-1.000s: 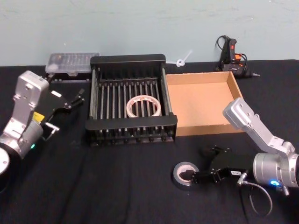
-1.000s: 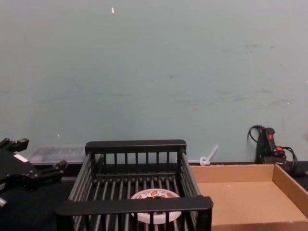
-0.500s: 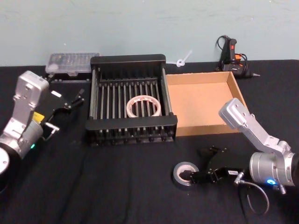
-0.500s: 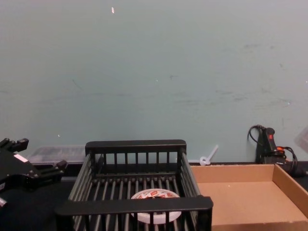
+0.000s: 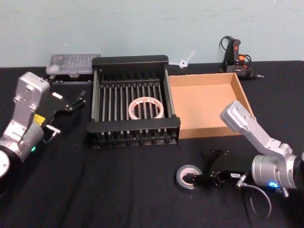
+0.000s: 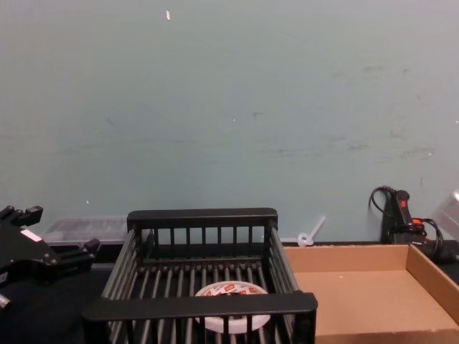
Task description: Pick up the white tape and place it into the black box , Pick up the silver tape and place it into the brown box.
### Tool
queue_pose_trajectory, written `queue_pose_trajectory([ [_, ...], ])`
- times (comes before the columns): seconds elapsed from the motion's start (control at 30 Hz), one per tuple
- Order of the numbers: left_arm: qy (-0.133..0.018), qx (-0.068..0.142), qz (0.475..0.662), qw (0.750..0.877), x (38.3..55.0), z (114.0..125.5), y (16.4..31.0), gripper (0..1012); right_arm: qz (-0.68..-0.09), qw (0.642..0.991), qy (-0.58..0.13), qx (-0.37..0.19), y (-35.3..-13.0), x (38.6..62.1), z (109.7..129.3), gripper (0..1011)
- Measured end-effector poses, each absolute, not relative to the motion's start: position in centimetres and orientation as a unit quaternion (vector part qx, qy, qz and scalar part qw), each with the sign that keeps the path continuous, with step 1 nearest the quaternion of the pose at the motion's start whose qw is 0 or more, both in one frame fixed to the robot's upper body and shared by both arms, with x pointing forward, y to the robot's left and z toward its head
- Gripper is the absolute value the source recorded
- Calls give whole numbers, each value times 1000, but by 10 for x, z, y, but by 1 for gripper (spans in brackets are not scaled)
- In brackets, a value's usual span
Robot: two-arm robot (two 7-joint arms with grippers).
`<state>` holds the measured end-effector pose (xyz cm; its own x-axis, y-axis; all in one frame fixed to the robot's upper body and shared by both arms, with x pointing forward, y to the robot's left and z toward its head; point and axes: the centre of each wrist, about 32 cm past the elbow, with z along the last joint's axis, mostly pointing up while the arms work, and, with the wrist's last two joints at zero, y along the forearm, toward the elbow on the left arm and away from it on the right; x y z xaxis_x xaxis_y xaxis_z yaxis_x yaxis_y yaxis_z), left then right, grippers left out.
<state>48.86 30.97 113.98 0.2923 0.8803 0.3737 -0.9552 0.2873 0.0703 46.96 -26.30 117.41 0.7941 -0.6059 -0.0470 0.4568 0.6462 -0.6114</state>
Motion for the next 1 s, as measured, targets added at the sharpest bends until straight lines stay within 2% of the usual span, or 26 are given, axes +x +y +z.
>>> queue_pose_trajectory([
  [0.37,-132,142,580,791,489,1140,310,1001,-295,899,124,-299,-263,469,1175,993],
  [0.43,-132,142,580,791,489,1140,310,1001,-295,899,124,-299,-263,469,1175,927],
  [0.53,-132,141,580,791,489,1140,310,1001,-295,899,124,-299,-263,469,1175,885],
  [0.7,-132,141,580,791,489,1140,310,1002,-295,899,125,-298,-263,469,1175,732],
  [0.73,-132,142,580,791,489,1140,310,1001,-295,899,124,-298,-263,469,1175,677],
  [0.77,-132,141,580,791,489,1140,310,1001,-295,899,125,-298,-263,469,1175,677],
  [1.0,-132,142,580,791,489,1140,310,1001,-295,899,125,-298,-263,469,1175,425],
])
